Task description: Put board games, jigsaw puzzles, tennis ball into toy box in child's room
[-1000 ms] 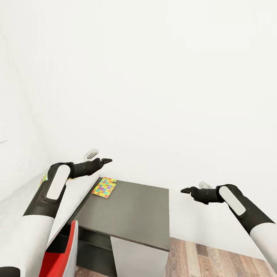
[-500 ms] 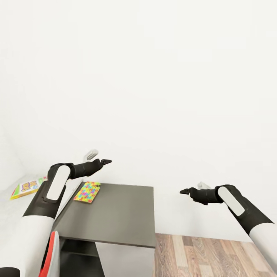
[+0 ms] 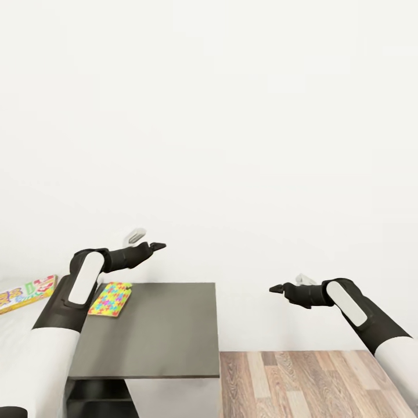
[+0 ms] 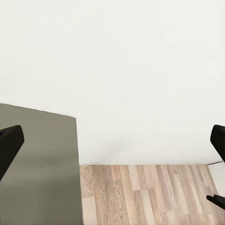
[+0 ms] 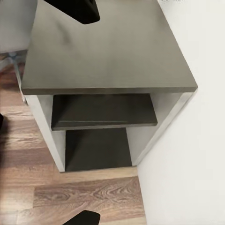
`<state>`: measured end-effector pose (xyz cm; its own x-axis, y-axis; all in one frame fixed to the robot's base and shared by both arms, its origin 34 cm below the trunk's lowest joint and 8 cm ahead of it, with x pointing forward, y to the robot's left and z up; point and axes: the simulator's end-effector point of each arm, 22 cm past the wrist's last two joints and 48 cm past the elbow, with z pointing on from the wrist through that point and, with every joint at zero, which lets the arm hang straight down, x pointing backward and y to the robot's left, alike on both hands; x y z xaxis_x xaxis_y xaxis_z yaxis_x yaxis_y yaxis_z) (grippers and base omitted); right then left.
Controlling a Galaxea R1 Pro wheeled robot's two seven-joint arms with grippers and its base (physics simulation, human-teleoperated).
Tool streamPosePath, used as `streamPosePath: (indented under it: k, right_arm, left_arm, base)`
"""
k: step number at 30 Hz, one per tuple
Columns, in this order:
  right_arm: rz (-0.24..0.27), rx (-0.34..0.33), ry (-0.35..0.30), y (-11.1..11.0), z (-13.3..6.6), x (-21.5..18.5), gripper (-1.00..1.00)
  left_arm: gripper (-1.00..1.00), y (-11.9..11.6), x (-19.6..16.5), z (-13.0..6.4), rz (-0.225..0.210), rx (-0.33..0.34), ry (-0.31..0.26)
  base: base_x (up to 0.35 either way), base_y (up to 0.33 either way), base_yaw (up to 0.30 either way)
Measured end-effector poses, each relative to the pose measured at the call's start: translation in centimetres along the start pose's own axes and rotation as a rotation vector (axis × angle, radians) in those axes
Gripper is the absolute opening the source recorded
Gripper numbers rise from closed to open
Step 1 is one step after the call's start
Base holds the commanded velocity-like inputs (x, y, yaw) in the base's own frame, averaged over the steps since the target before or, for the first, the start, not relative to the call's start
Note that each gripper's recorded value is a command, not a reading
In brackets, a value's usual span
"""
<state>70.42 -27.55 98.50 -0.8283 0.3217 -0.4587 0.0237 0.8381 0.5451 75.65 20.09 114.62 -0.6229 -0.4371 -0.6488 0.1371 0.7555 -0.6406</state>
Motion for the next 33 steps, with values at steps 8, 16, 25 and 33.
streamPosePath:
  k: [8,16,25,33]
  right_arm:
    - [-0.017,-0.007,0.007,0.6,0.2,0.5,1.00]
    - [-0.022,-0.007,0.015,0.7,0.4,0.9,1.00]
    - [-0.054,0.006,0.048,0.8,1.1,2.3,1.00]
    - [-0.063,0.016,0.060,0.5,1.3,2.9,1.00]
  left_arm:
    - [1.00,0.8,0.4,-0.2,-0.010,-0.011,0.000]
    - [1.00,1.0,0.6,-0.2,-0.011,-0.014,0.003]
    - [1.00,1.2,0.9,-0.1,-0.012,-0.016,0.006]
    - [1.00,1.2,0.9,-0.1,-0.013,-0.017,0.007]
  base:
    - [0.112,0.000,-0.032]
    - [0.271,0.000,-0.006]
    - [0.106,0.000,-0.001]
    - [0.025,0.000,0.094]
